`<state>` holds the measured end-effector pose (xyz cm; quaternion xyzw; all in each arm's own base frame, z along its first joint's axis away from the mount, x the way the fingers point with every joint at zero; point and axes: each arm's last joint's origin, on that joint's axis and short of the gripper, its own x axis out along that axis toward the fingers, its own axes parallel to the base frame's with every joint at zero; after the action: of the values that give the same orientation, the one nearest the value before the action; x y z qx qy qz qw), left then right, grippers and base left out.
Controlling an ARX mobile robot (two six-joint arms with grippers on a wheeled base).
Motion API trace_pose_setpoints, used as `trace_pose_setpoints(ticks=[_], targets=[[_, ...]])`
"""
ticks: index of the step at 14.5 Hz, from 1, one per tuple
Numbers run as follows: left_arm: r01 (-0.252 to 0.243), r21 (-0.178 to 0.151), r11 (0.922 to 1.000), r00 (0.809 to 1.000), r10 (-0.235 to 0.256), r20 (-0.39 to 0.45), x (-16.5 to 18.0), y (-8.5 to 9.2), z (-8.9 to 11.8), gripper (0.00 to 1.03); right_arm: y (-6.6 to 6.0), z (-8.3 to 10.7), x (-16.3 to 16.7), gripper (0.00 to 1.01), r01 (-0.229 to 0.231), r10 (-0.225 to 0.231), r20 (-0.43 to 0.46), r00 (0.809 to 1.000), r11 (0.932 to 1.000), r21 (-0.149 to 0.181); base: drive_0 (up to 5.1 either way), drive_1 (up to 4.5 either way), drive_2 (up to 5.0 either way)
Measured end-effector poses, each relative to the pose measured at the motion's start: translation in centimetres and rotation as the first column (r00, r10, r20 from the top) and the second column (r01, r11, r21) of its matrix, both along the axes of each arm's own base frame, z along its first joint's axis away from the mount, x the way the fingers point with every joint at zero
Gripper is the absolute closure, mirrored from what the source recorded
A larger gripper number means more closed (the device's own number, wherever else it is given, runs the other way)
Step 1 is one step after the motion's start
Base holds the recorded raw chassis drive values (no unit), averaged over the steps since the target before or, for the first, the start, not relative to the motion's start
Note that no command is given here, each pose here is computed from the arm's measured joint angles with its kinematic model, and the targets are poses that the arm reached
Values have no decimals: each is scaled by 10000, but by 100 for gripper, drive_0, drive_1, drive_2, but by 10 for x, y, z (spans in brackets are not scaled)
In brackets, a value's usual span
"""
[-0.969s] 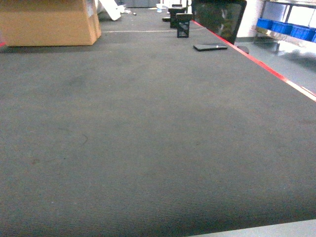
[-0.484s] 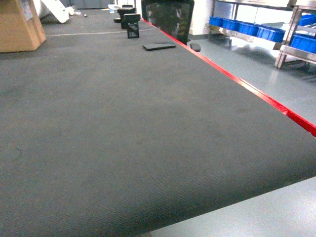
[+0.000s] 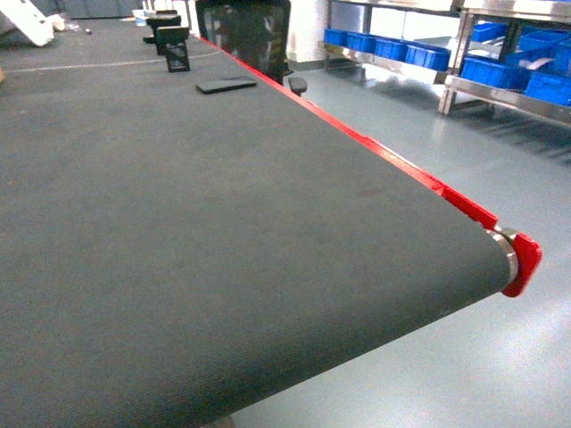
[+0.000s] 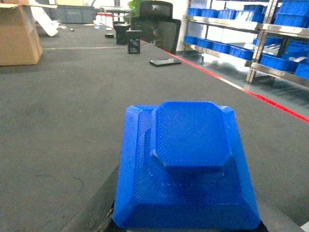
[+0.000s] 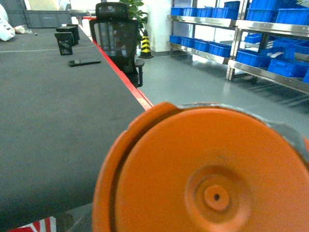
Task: Sort blue parts and orange caps into right shelf containers
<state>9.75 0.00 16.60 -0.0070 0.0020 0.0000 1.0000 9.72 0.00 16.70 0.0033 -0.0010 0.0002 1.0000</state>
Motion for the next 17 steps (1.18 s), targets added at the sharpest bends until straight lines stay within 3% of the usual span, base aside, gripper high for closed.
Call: trace_pose_setpoints(ticks=[17], targets=[[0,0,10000,10000,0,-4,0,0,0,62,0,0,0,57,0,0,4,10000,10000,0,-155,-155,-155]])
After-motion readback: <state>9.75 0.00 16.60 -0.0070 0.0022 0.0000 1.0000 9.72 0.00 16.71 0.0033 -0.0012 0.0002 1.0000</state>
